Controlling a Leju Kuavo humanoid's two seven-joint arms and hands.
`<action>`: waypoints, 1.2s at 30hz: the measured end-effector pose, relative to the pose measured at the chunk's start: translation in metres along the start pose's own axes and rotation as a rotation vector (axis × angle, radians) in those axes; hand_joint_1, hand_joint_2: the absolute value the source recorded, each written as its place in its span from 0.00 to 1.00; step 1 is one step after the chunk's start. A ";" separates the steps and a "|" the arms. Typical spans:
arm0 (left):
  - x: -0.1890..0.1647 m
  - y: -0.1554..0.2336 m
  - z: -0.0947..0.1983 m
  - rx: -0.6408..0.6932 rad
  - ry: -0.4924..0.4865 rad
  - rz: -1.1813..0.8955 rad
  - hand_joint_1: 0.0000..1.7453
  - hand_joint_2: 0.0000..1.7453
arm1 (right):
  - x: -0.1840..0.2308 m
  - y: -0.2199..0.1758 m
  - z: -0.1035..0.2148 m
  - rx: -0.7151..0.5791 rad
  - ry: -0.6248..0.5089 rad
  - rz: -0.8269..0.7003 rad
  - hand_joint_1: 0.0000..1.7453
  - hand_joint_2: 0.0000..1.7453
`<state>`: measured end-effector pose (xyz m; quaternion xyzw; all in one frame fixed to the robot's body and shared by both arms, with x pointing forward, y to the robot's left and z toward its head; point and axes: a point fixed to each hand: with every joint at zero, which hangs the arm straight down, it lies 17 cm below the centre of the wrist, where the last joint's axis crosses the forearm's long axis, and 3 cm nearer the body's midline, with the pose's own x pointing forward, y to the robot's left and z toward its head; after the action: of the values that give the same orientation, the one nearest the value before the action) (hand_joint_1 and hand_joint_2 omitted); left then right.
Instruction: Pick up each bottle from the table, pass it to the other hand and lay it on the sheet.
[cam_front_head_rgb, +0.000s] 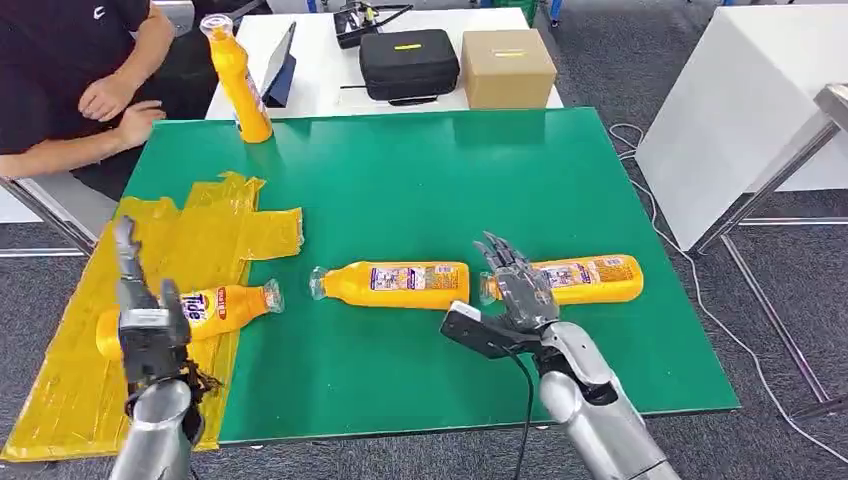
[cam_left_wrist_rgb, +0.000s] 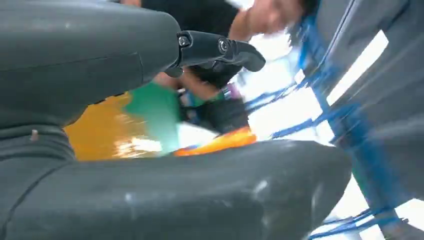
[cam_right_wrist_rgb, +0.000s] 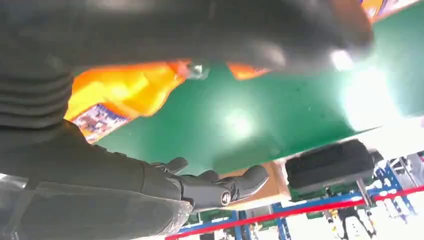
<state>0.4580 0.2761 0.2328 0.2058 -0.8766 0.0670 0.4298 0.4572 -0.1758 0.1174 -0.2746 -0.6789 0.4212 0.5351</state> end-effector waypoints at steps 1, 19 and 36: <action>0.011 0.008 -0.004 0.027 -0.017 0.029 0.00 0.00 | 0.002 0.003 0.000 0.005 0.004 0.006 0.00 1.00; 0.078 0.036 0.001 0.094 -0.150 0.129 0.00 0.00 | 0.042 0.051 -0.037 0.101 -0.006 0.047 0.00 1.00; 0.080 0.036 -0.003 0.119 -0.145 0.192 0.00 0.00 | 0.052 0.076 -0.058 0.169 -0.016 0.118 0.00 1.00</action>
<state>0.4015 0.2858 0.2998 0.1505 -0.9154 0.1448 0.3441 0.4922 -0.0790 0.0818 -0.2644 -0.6277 0.5100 0.5253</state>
